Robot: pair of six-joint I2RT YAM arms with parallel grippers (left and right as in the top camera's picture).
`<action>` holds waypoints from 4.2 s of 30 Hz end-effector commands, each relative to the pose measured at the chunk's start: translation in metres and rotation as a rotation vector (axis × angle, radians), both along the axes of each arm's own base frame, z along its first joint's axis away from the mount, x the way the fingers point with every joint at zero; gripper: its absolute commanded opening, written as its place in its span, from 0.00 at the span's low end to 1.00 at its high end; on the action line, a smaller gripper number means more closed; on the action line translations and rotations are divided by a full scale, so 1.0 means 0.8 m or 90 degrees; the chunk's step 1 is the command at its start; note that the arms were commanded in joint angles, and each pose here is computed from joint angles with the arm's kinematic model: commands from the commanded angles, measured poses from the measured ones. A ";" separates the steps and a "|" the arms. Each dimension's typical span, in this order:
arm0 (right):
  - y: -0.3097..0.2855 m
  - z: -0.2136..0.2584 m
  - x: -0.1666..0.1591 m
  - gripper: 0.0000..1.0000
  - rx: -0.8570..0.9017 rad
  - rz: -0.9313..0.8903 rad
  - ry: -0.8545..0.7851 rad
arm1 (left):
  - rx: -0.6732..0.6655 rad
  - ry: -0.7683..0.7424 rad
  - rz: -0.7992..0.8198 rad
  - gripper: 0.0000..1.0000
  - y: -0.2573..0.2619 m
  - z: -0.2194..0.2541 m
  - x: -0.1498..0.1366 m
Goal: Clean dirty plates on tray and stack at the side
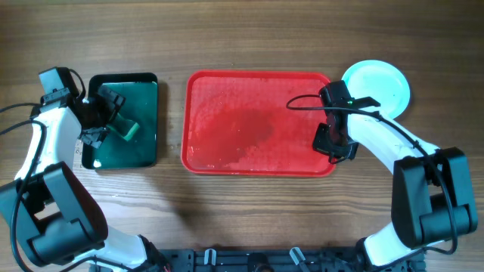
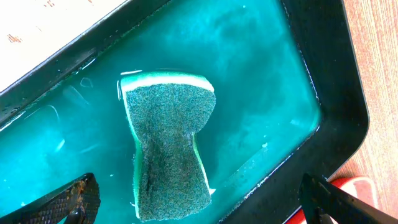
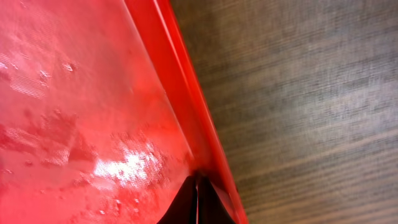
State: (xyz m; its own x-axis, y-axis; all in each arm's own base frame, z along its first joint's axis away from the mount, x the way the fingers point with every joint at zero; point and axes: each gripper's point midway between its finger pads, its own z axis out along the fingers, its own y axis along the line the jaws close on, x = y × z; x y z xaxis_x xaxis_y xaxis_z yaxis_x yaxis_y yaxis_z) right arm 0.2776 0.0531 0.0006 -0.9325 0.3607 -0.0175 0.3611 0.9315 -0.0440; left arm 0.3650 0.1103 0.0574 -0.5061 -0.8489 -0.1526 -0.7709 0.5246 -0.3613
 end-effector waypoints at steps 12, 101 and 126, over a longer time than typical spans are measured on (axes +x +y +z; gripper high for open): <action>0.022 0.187 0.014 1.00 0.093 0.082 -0.203 | -0.003 0.002 0.000 1.00 0.001 -0.003 0.000; -0.042 0.223 -0.041 1.00 -0.034 0.225 -1.009 | 0.325 -0.553 -0.430 1.00 -0.180 0.202 -0.104; -0.042 0.223 -0.041 1.00 -0.034 0.225 -1.009 | 0.468 -0.674 -0.281 1.00 -0.136 0.124 -0.149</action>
